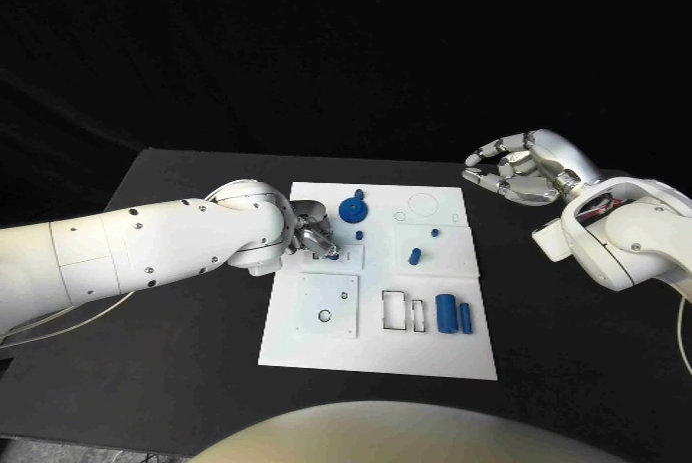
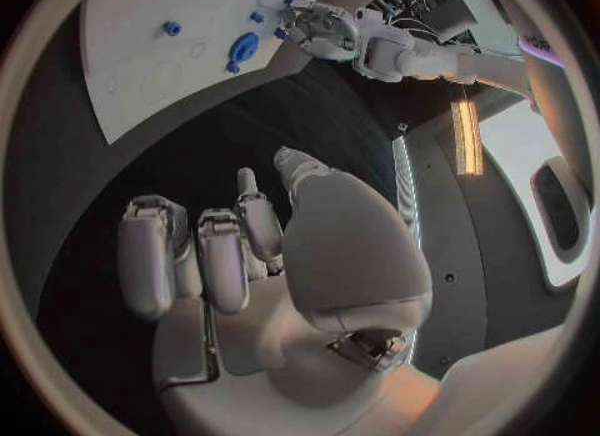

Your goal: Assemble the parts on the task board

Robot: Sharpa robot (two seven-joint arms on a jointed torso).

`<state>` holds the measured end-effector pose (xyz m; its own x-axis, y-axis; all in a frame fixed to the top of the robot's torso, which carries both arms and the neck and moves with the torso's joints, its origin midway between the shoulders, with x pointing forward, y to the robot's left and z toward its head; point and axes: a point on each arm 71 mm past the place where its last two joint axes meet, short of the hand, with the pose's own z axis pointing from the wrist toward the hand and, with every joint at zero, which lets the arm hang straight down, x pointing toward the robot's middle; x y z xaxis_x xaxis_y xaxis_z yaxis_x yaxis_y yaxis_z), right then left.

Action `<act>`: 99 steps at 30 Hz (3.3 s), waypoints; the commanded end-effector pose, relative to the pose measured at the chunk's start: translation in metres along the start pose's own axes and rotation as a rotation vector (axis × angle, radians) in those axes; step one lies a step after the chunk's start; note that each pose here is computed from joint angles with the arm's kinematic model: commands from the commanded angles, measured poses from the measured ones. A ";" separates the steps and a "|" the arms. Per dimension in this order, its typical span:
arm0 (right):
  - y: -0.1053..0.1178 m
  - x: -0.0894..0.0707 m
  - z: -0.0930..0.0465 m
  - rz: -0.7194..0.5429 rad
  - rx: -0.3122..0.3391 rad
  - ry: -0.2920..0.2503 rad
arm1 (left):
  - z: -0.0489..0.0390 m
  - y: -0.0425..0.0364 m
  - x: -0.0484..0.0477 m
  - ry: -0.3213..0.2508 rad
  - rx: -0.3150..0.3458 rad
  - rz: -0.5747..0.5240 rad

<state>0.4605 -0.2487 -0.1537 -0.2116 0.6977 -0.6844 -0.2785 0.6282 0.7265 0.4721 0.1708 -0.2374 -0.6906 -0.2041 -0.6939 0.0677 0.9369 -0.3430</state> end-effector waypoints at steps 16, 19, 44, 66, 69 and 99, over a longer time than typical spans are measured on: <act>0.000 0.002 -0.001 -0.001 0.001 0.019 | 0.0034 -0.0020 0.0128 0.070 0.004 0.011; 0.000 0.002 -0.001 -0.001 0.002 0.018 | 0.0034 -0.0019 0.0128 0.071 0.004 0.012; 0.000 0.001 0.000 -0.002 0.002 0.018 | 0.0043 -0.0016 0.0125 0.073 0.002 0.013; -0.001 0.001 0.000 -0.003 0.001 0.018 | 0.0014 -0.0009 0.0092 0.062 0.007 0.006; -0.001 0.001 0.000 -0.003 0.001 0.017 | 0.0002 -0.0006 0.0071 0.055 0.008 0.001; -0.004 0.002 0.002 -0.008 0.008 0.019 | -0.0287 0.0028 -0.0822 -0.031 -0.007 0.018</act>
<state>0.4632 -0.2508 -0.1566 -0.2135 0.6941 -0.6875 -0.2679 0.6352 0.7244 0.5079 0.1981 -0.1618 -0.6288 -0.2332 -0.7417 0.0634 0.9354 -0.3479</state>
